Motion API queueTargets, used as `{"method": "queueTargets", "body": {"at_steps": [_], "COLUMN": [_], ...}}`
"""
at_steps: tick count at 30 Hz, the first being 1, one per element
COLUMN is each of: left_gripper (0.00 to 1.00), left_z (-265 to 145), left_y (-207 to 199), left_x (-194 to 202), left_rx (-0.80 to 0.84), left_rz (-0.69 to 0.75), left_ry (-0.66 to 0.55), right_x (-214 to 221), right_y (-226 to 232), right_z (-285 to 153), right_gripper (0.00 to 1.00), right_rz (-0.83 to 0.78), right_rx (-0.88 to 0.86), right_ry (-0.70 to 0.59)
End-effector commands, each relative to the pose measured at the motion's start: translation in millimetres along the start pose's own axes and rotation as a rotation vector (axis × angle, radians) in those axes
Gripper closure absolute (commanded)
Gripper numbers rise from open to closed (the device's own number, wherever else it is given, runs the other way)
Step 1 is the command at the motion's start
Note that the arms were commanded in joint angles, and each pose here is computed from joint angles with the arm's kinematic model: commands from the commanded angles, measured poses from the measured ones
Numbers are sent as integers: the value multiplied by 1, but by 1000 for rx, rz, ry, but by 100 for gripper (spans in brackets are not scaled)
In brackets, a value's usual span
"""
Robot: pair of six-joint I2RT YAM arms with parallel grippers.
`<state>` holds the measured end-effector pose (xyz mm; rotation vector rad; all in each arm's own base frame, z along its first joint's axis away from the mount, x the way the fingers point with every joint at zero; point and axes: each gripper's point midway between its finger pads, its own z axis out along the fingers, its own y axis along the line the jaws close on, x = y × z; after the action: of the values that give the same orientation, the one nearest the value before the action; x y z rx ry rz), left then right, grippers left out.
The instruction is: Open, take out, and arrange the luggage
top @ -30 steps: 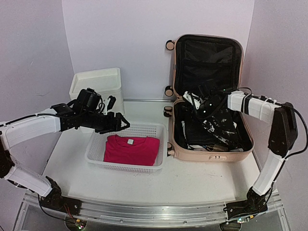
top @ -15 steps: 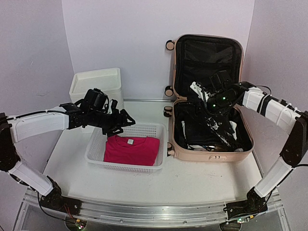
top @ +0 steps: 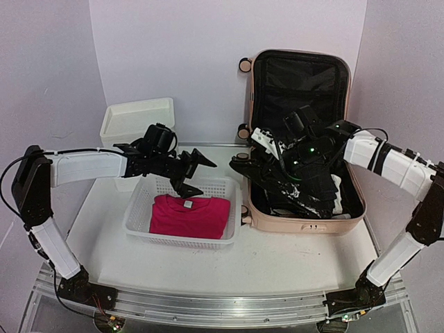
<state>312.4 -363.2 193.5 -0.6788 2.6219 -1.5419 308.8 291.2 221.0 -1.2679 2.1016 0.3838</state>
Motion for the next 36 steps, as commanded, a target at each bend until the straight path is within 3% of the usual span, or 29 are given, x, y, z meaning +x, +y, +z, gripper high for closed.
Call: {"method": "queueTargets", "body": {"at_steps": [1,9,14,22,30,34,36], "left_gripper": [6,1,2,28,80,97,100], "left_z": [15,48,70,87,68,47,35], "left_y": [-43,-75,-72,-64,-93,-103,-108], "left_x": [18,31,43,49,55,60,66], "left_rx": [87,117,96,75,155,189,213], "left_rz": [-143,-93,-62,-6,297,451,545], "left_ry": [101,124,131,128,104,70,67], "right_x": [-53,-45,-42,-40,-37,-39,-41], "right_y": [29,60,68,76,76,72,65], "right_z": [-33,-18,-11,-3,-11,-24,-34], "right_gripper": [100,100,100,100,100,66,49], "right_rz": [-115,-206,-240,-289,-250,-169,-121], "right_rx": [-40,-85,-77,-54,-24,1,46], "right_ry": [-190,-156,-134,-108,-110,-131,-144]}}
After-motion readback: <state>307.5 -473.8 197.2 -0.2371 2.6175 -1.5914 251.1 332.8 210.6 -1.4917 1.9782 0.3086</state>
